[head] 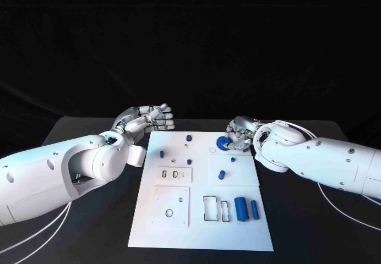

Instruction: Assemble the parts on the task board

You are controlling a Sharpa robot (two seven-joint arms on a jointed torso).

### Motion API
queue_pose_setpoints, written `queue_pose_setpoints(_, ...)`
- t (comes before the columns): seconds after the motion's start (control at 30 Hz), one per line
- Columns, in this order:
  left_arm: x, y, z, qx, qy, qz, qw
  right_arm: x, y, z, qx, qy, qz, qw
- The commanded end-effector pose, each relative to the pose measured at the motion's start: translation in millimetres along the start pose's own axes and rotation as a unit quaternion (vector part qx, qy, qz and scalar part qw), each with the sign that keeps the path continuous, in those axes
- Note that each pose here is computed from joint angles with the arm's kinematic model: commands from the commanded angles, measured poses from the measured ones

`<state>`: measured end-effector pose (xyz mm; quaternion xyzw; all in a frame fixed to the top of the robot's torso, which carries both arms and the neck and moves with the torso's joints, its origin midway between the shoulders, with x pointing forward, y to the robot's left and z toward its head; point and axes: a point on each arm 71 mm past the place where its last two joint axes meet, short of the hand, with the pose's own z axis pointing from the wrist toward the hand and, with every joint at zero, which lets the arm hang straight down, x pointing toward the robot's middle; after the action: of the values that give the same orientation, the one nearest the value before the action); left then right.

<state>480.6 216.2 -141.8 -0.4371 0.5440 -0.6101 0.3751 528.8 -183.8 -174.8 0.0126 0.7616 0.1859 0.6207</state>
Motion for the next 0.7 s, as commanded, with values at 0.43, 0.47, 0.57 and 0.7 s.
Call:
queue_pose_setpoints(0.43,2.2,-0.3,2.0,0.002,0.01,-0.003,1.0,-5.8,49.2,-12.0,-0.09,-0.097,-0.065,0.989)
queue_pose_setpoints(0.47,2.2,-0.2,2.1,0.002,0.011,-0.003,1.0,-4.9,54.6,-11.8,-0.097,-0.1,-0.068,0.988)
queue_pose_setpoints(0.57,2.5,-0.1,2.4,0.002,0.011,-0.003,1.0,-1.0,68.8,-10.2,-0.114,-0.105,-0.076,0.985)
queue_pose_setpoints(0.7,3.7,0.1,2.8,0.002,0.013,-0.003,1.0,7.5,85.7,-7.3,-0.133,-0.108,-0.089,0.981)
